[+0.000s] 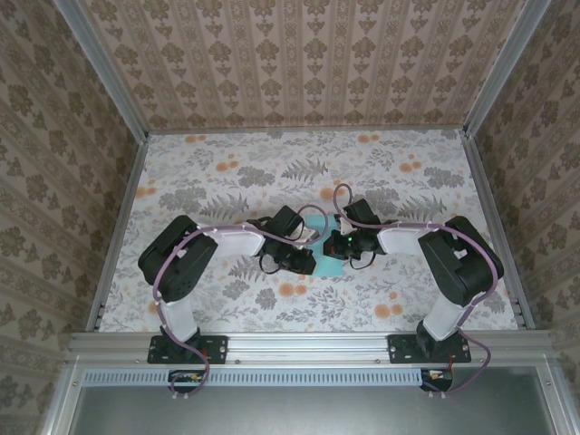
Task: Fold a paper plane with a square sheet of paper (fold left side to right side)
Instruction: Fold the triangle a second time at the center of the table.
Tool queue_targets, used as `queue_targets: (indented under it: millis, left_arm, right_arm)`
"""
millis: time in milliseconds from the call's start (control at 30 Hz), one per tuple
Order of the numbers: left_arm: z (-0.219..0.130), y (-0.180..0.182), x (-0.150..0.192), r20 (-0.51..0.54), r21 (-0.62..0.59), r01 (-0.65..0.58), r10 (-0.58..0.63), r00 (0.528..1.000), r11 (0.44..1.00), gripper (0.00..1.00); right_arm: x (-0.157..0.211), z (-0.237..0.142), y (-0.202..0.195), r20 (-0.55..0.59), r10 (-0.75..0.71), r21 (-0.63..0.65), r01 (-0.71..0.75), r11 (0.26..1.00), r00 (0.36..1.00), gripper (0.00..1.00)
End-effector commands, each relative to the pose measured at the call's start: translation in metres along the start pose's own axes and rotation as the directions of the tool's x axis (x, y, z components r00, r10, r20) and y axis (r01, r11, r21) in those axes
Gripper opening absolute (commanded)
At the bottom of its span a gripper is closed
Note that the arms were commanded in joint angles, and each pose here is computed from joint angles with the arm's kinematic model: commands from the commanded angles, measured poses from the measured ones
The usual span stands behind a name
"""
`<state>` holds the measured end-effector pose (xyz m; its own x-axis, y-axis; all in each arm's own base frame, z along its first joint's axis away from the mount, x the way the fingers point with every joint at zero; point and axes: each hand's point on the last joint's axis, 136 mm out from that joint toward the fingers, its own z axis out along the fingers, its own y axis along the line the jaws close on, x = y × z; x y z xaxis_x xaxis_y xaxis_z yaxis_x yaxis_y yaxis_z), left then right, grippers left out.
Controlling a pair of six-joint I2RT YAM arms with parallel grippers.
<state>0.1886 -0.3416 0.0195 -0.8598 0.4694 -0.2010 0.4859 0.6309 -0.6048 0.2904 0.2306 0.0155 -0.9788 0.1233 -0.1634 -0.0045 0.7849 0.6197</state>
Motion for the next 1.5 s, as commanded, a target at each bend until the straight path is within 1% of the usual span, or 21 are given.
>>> queue_targets:
  millis: [0, 200, 433, 733, 1033, 1467]
  left_arm:
    - [0.006, 0.012, 0.010, -0.038, -0.070, -0.006, 0.003, 0.999, 0.997, 0.10]
    - [0.007, 0.017, 0.018, -0.067, -0.124, -0.019, 0.011, 0.998, 0.992, 0.10]
    - [0.007, 0.019, 0.021, -0.071, -0.134, -0.019, 0.010, 0.997, 0.991, 0.10]
    - [0.008, 0.018, 0.022, -0.074, -0.136, -0.022, 0.012, 0.997, 0.990, 0.09]
    - [0.009, 0.018, 0.022, -0.077, -0.137, -0.025, 0.014, 0.997, 0.990, 0.09]
    - [0.009, 0.018, 0.022, -0.077, -0.142, -0.028, 0.017, 0.997, 0.989, 0.09]
  right_arm:
    - [0.006, -0.011, -0.005, -0.001, -0.002, 0.045, 0.002, 0.999, 1.000, 0.01]
    - [0.015, -0.027, 0.010, 0.005, -0.038, 0.012, 0.038, 0.999, 0.999, 0.01]
    - [0.030, -0.021, 0.018, -0.030, -0.059, -0.003, 0.059, 0.998, 0.998, 0.01]
    - [0.029, -0.005, 0.026, -0.058, -0.064, -0.022, 0.063, 0.998, 0.996, 0.00]
    - [0.030, 0.000, 0.022, -0.066, -0.057, -0.010, 0.056, 0.998, 0.996, 0.00]
    - [0.025, -0.014, 0.032, -0.034, -0.080, -0.018, 0.079, 0.997, 0.996, 0.00]
